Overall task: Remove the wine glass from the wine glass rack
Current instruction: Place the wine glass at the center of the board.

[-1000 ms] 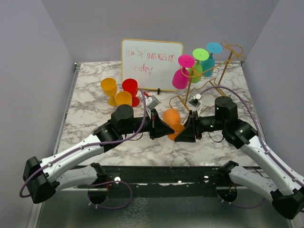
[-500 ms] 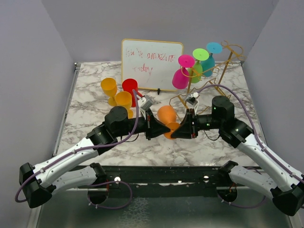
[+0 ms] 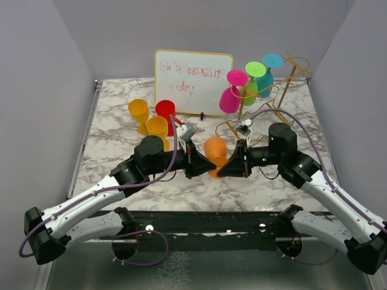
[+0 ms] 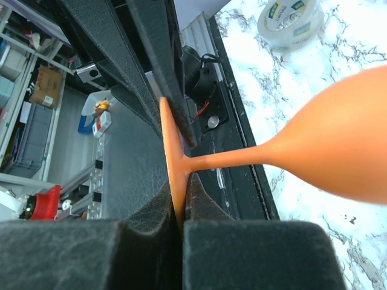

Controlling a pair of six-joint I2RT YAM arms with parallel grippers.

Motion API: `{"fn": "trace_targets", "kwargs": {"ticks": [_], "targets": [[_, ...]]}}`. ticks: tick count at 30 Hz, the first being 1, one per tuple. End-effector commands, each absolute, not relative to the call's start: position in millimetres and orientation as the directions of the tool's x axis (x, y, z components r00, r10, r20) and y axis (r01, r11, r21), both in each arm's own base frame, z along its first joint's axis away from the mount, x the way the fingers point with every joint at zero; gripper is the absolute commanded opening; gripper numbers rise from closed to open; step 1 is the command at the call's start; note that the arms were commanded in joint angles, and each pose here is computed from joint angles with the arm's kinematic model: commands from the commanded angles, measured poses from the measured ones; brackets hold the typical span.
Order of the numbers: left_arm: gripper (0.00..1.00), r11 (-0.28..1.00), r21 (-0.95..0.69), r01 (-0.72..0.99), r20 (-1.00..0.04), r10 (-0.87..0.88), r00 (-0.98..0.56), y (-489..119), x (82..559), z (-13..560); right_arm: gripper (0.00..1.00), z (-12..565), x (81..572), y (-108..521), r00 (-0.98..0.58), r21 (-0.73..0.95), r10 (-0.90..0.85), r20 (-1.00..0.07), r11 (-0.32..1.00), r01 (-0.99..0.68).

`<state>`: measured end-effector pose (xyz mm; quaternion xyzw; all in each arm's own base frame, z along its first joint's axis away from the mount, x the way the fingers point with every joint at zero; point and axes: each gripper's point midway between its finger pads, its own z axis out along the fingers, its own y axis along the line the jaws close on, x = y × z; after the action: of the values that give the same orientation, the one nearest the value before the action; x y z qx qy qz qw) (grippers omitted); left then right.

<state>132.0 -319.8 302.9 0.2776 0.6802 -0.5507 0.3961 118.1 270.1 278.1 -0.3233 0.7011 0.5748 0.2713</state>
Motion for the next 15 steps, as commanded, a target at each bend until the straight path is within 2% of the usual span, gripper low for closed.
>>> {"fn": "trace_targets", "kwargs": {"ticks": [1, 4, 6, 9, 15], "targets": [[0.21, 0.347, -0.504, 0.791, -0.855, -0.075, -0.512, -312, 148, 299, 0.01, 275, 117, 272, -0.625, 0.613, -0.147, -0.767, 0.122, -0.781], [0.49, 0.397, -0.486, 0.778, -0.862, -0.07, -0.502, -304, 153, 299, 0.01, 272, 119, 272, -0.615, 0.599, -0.156, -0.773, 0.137, -0.789], [0.63, 0.43, -0.469, 0.772, -0.87, -0.071, -0.489, -298, 156, 300, 0.01, 268, 119, 272, -0.611, 0.595, -0.167, -0.773, 0.143, -0.791], [0.74, 0.493, -0.439, 0.752, -0.88, -0.065, -0.471, -286, 162, 299, 0.01, 264, 119, 274, -0.611, 0.592, -0.183, -0.771, 0.15, -0.792], [0.84, 0.598, -0.376, 0.707, -0.898, -0.045, -0.439, -261, 170, 299, 0.01, 246, 119, 280, -0.573, 0.535, -0.224, -0.789, 0.21, -0.819]]}}
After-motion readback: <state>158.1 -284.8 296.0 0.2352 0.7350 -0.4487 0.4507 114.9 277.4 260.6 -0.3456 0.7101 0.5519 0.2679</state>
